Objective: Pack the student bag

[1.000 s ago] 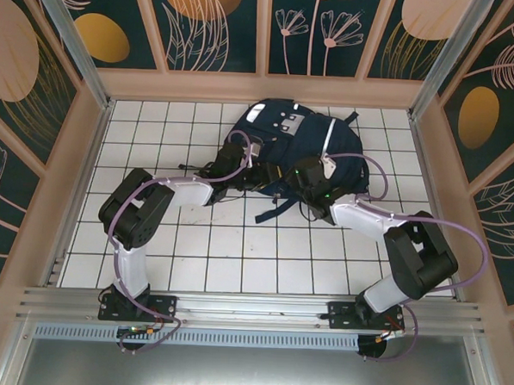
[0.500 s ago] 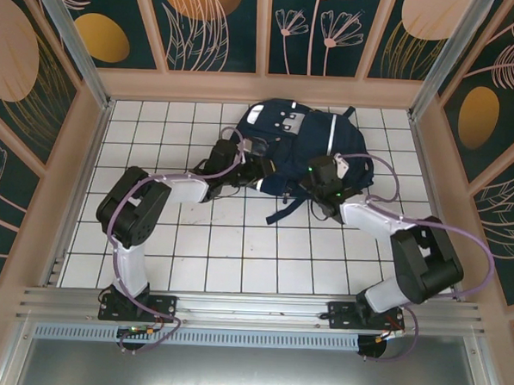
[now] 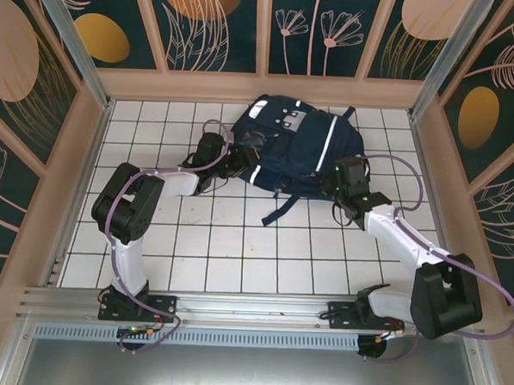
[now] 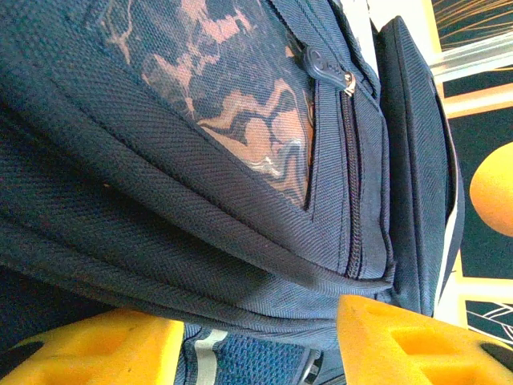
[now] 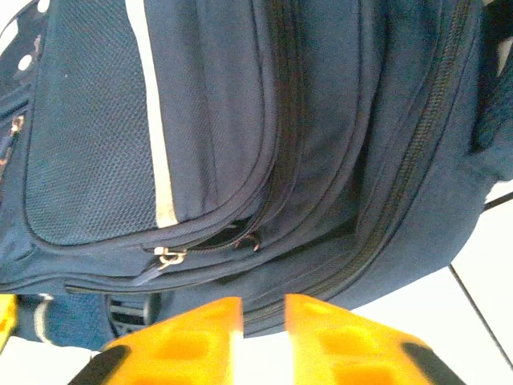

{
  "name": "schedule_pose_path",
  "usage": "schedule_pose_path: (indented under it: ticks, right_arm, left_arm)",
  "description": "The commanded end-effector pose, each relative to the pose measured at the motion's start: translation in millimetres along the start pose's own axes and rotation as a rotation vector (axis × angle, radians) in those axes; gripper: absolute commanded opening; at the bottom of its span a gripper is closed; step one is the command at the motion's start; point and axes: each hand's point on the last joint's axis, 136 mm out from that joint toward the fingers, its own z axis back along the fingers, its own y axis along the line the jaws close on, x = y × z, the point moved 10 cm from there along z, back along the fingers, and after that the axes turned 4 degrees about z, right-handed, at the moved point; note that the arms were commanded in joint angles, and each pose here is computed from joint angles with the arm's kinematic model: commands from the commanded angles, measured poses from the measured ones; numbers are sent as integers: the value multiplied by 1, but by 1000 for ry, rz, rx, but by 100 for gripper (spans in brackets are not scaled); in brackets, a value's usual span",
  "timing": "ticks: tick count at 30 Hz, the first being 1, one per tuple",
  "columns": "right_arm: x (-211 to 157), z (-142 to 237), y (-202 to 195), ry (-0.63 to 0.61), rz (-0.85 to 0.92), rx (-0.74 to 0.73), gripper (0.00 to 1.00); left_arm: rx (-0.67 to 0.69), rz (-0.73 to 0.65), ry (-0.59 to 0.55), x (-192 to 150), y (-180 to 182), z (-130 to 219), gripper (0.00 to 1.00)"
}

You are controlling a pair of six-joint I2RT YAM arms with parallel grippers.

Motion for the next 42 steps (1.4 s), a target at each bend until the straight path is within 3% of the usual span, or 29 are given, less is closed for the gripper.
schedule_pose_path:
  ticks: [1,14,32,37,42]
  right_arm:
    - [-4,-5,13,46,-14,80,37]
    - [2,-34,51,-44,44,0,42]
    - [-18,-86,42,11,5,-142,45]
    - [-25,-85,34,55,74,-190,32]
    - [-23,-60,24,103,172,-228,31]
  left_arm:
    - [-13,-23,-18,1,-6,5,54]
    - [21,27,16,-13,21,0,55]
    - [-3,36,12,-12,21,-1,55]
    - [20,28,6,-10,26,0,55]
    - [39,23,-21,3,29,1,55]
